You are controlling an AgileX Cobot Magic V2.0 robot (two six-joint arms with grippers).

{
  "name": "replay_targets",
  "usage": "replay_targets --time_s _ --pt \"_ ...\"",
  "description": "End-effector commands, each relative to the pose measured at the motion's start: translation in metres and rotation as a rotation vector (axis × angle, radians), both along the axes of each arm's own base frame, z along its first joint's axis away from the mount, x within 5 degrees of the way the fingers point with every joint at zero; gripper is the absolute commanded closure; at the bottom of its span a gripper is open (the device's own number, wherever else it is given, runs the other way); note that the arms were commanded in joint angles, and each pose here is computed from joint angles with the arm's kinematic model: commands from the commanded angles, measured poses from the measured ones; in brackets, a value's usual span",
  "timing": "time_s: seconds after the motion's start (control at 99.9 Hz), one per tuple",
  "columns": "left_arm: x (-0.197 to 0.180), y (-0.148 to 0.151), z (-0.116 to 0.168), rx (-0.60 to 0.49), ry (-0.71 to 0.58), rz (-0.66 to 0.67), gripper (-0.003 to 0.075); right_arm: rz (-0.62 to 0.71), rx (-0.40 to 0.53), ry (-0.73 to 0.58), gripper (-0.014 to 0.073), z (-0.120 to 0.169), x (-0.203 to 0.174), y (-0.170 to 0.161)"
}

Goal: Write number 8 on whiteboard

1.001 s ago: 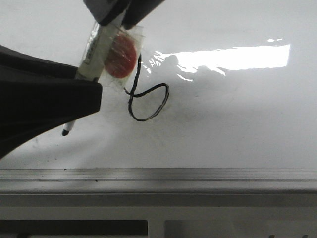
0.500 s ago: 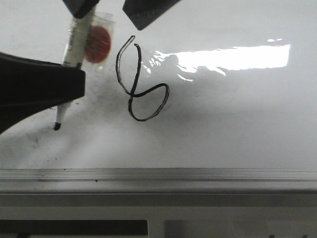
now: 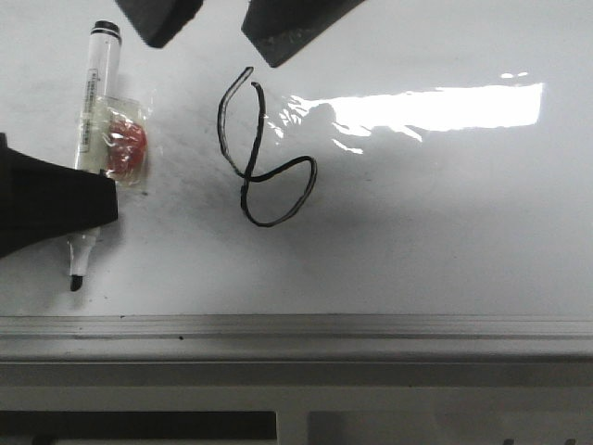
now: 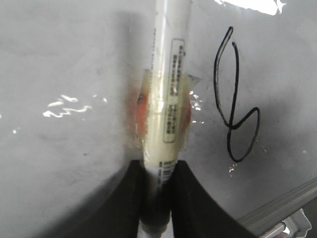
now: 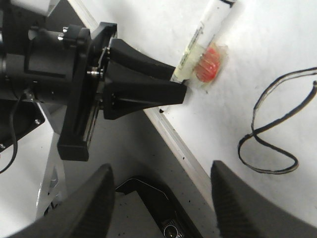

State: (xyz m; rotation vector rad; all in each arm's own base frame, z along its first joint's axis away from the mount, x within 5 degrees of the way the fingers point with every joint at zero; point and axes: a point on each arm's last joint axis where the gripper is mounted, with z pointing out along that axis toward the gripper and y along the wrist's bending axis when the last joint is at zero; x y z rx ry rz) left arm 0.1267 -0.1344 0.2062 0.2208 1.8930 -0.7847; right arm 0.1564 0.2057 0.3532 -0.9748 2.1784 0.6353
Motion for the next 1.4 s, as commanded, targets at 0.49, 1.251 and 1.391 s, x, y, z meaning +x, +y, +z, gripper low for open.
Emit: replay_targets --time_s 0.49,1.251,1.391 --pt "0.001 -0.005 0.016 -0.047 -0.096 -0.032 0.0384 -0.023 0.111 -0.093 0.0313 0.026 -0.002 -0.005" --pt "-0.046 0.038 0.049 -0.124 -0.313 -0.184 0.0741 -0.063 0.317 -0.459 0.0659 -0.023 -0.085 -0.118" --pt "-0.054 0.049 0.031 -0.119 -0.305 -0.184 0.0741 -0.063 0.348 -0.504 0.0659 -0.047 -0.104 -0.141"
